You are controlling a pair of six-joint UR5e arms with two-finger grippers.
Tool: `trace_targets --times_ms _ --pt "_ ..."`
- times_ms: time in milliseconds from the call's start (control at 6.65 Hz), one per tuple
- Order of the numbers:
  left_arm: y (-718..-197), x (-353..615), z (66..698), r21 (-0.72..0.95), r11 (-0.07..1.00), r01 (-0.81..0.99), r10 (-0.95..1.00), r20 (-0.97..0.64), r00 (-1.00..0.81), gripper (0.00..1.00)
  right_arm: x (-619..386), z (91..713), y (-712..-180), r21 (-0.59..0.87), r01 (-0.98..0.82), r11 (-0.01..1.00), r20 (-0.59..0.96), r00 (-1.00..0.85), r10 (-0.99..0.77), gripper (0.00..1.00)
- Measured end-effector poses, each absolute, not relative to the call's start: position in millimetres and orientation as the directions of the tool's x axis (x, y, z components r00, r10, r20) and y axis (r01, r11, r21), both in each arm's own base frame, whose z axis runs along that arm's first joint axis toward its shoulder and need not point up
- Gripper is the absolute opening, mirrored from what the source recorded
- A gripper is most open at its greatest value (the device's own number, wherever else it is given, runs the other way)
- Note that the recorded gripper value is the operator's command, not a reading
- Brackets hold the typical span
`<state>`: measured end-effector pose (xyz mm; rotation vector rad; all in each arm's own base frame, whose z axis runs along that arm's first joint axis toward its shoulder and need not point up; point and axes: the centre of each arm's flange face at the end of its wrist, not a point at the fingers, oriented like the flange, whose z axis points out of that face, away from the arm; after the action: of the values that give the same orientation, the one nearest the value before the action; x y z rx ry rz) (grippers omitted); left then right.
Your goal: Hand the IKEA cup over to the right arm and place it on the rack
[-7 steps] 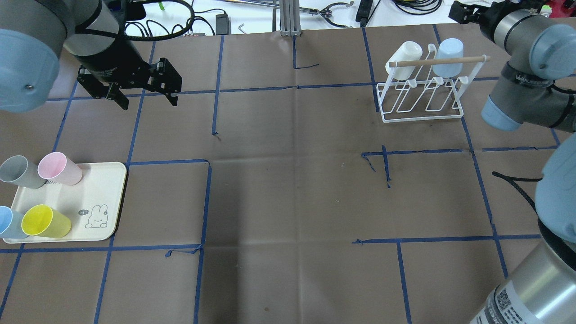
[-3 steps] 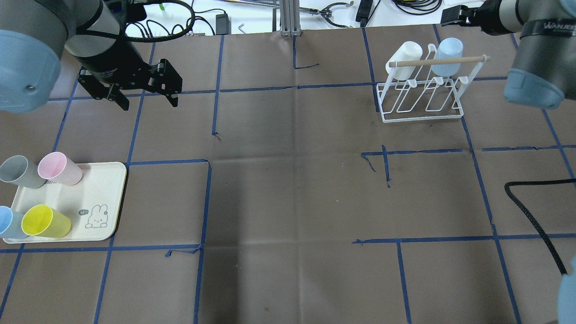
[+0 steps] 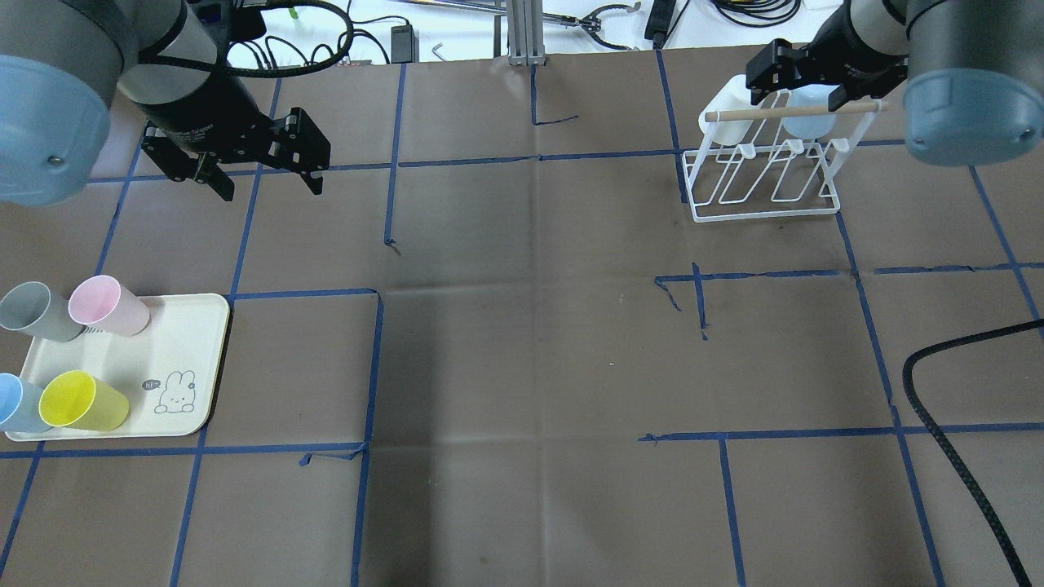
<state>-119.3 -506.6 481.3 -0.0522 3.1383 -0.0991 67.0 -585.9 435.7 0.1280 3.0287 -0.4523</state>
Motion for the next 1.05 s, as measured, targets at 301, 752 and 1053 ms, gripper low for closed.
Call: trace_targets --times_ms 301,752,1053 --pt "-506.7 -119.4 481.4 -0.064 0.997 -0.033 -0.033 0.0 -0.999 1.0 98.8 479.0 -571.2 -0.15 0.09 0.985 -0.058 -0.995 0.083 1.0" --pt "-506.7 -119.4 481.4 -0.063 0.997 -0.033 -0.033 0.001 -0.999 1.0 121.2 513.1 -523.8 -0.106 0.087 0.991 -0.014 -0.996 0.086 1.0" --pt "-506.7 -119.4 481.5 -0.064 0.997 -0.033 -0.033 0.001 -0.999 1.0 123.4 507.3 -490.8 -0.102 0.086 0.991 -0.013 -0.996 0.085 1.0"
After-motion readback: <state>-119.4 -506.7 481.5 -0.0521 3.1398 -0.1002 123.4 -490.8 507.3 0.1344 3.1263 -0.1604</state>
